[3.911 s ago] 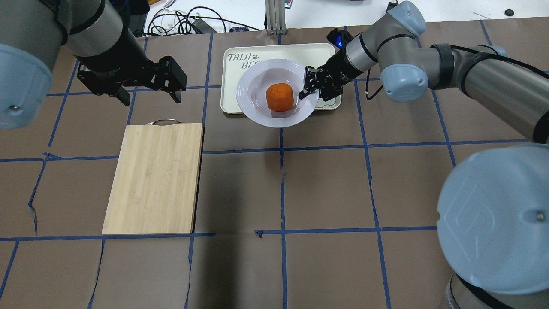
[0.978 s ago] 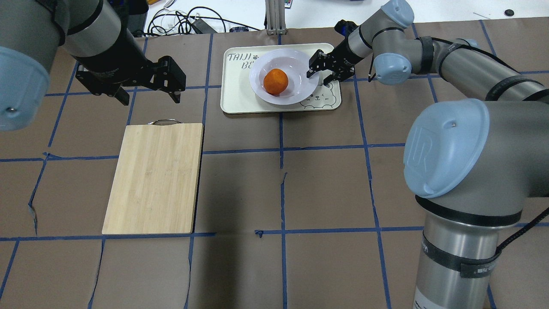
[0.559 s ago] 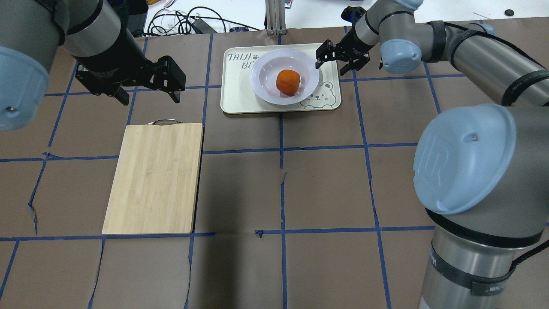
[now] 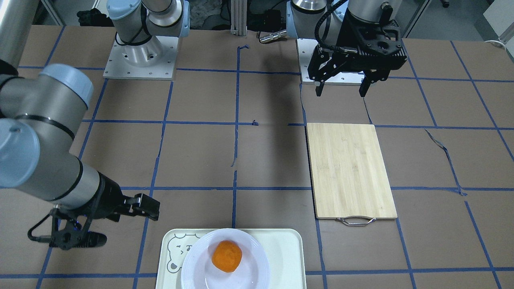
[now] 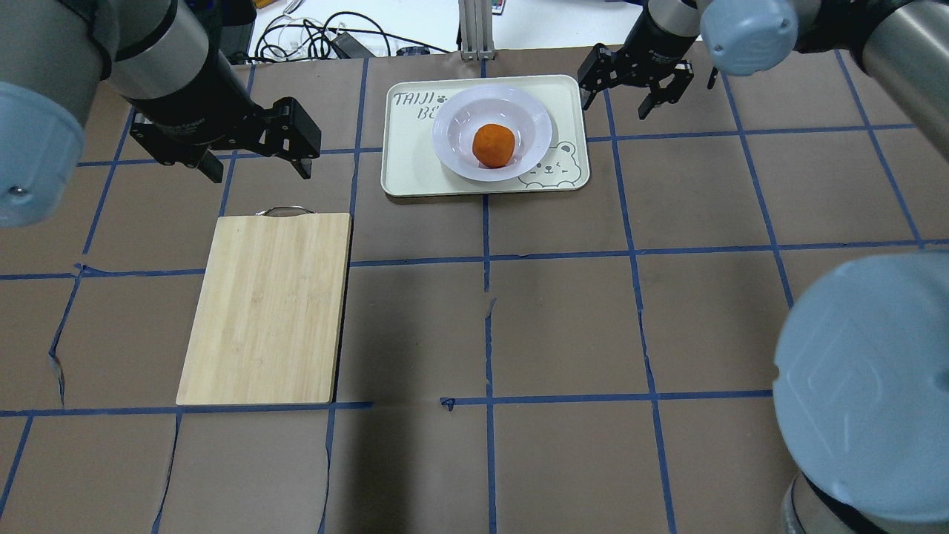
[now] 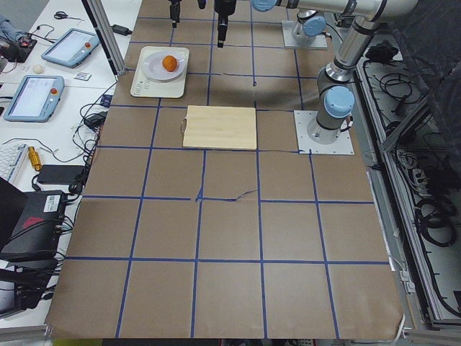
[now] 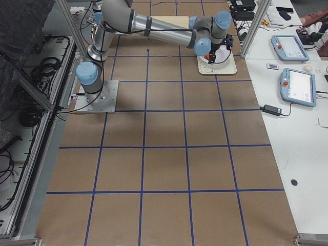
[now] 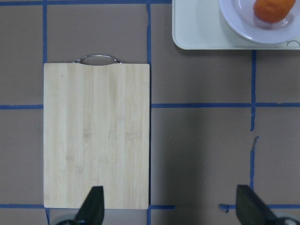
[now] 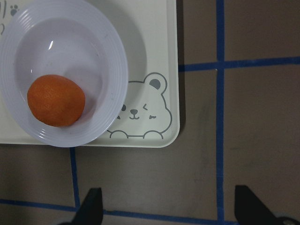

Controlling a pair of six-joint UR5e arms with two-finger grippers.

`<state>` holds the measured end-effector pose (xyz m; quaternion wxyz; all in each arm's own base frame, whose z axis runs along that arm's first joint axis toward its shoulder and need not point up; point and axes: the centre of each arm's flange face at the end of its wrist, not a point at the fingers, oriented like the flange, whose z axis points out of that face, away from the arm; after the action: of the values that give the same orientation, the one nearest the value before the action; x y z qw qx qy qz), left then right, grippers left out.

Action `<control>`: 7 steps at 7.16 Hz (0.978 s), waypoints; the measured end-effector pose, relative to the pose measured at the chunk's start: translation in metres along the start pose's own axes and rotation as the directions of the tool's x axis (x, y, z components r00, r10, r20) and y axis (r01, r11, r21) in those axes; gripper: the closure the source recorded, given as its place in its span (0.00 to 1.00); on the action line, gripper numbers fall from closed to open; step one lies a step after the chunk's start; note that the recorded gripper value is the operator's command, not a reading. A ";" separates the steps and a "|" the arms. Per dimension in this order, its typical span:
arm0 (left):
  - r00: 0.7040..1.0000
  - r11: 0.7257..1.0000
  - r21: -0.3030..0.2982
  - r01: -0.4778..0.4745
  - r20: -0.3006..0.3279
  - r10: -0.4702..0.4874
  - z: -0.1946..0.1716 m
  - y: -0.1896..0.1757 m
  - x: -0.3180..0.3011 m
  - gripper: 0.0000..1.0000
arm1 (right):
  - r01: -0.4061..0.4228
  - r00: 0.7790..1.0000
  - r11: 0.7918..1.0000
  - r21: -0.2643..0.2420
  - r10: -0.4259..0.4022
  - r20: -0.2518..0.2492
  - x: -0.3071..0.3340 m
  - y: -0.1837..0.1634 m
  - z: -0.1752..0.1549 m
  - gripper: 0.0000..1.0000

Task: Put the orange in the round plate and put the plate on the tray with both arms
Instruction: 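Open the right gripper and lift it away from the bowl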

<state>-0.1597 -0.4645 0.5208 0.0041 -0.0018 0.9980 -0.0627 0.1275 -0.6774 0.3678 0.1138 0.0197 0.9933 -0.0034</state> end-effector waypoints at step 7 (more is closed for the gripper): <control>1.000 1.000 0.000 0.000 0.000 0.000 0.000 0.000 0.000 0.00 | -0.105 0.980 0.993 -0.058 0.094 -0.176 -0.024 0.172 -0.163 0.00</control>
<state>-0.1597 -0.4645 0.5209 0.0040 -0.0018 0.9980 -0.0629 0.1205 -0.5049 0.5317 0.0276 0.0658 0.9968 0.0373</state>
